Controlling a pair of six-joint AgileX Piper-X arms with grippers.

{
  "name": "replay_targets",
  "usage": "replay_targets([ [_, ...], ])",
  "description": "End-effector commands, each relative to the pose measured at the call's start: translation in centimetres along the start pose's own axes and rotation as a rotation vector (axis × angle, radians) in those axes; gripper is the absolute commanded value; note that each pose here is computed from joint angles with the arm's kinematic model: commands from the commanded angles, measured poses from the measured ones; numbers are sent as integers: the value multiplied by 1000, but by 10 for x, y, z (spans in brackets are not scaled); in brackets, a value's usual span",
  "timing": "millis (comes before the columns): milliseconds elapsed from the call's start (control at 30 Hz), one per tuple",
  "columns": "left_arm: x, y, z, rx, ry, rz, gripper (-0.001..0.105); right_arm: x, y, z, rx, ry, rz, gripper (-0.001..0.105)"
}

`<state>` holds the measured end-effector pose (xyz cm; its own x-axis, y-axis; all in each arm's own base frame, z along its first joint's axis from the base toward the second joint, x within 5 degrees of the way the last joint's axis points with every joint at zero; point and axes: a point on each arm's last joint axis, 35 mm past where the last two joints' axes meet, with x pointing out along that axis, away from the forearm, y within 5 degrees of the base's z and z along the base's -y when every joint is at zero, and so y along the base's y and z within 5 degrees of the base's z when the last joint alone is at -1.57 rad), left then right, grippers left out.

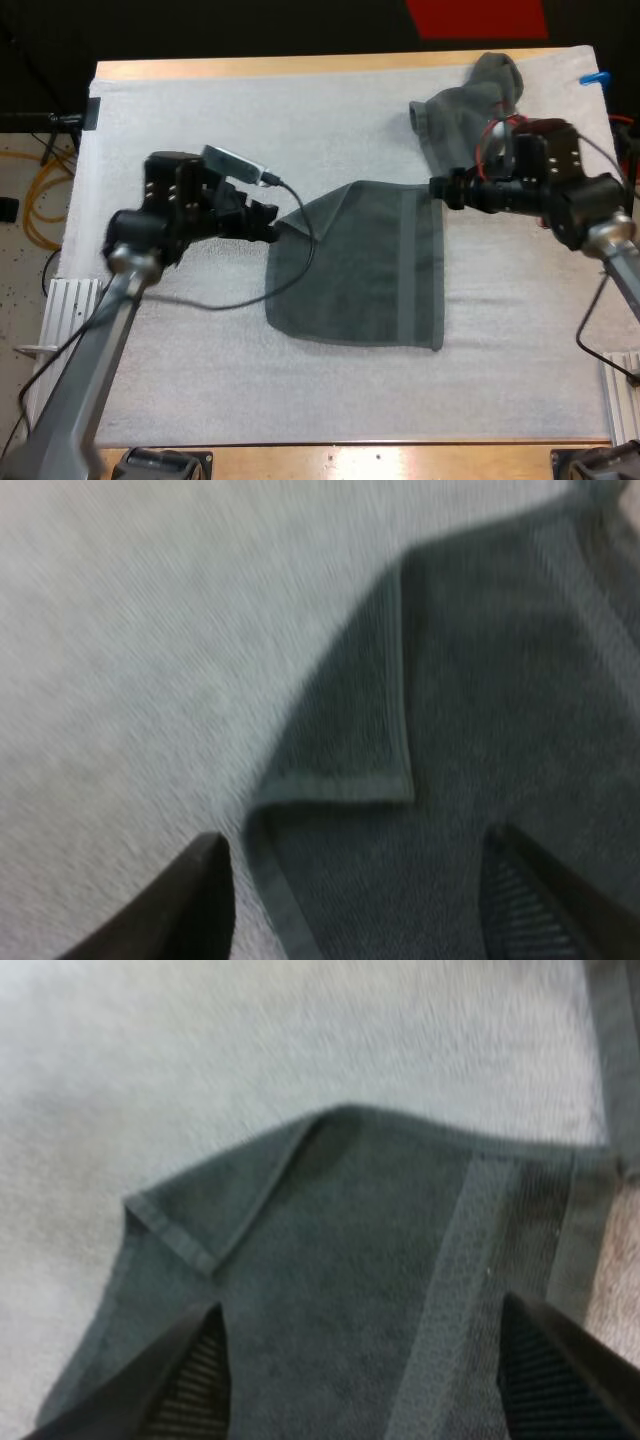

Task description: Pick towel from pile fold and stack

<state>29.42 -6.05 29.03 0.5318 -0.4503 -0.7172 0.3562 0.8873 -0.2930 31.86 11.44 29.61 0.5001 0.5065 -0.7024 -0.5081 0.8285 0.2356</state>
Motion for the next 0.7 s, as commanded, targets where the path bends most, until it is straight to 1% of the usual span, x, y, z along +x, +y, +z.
replay_targets([
  [0, -12, -3, 2, 15, -21, 23, 53, -7, 4, 2, -21, -9, 5, 56],
  [67, -37, -13, 3, 36, -76, 22, 53, -20, 16, 2, -38, -13, 18, 56],
  [100, -42, -15, 2, 38, -82, 22, 53, -23, 19, 2, -42, -13, 22, 56],
  [167, -64, -24, -3, 45, -106, 21, 53, -30, 31, -1, -61, 4, 43, 56],
  [300, -93, -34, -15, 45, -106, 21, 53, -31, 58, -7, -136, 41, 98, 56],
  [333, -101, -37, -20, 43, -101, 22, 53, -29, 67, -8, -167, 52, 115, 54],
  [400, -111, -41, -28, 37, -86, 22, 53, -26, 82, -11, -224, 61, 125, 45],
  [433, -118, -43, -33, 33, -73, 22, 53, -23, 89, -13, -253, 69, 105, 36],
  [500, -125, -46, -40, 27, -54, 23, 54, -18, 98, -15, -276, 84, 94, 14],
  [533, -129, -47, -44, 24, -44, 23, 54, -14, 99, -17, -279, 96, 96, 1],
  [667, -136, -50, -54, 8, -2, 24, 54, 7, 97, -14, -267, 149, 101, 1],
])
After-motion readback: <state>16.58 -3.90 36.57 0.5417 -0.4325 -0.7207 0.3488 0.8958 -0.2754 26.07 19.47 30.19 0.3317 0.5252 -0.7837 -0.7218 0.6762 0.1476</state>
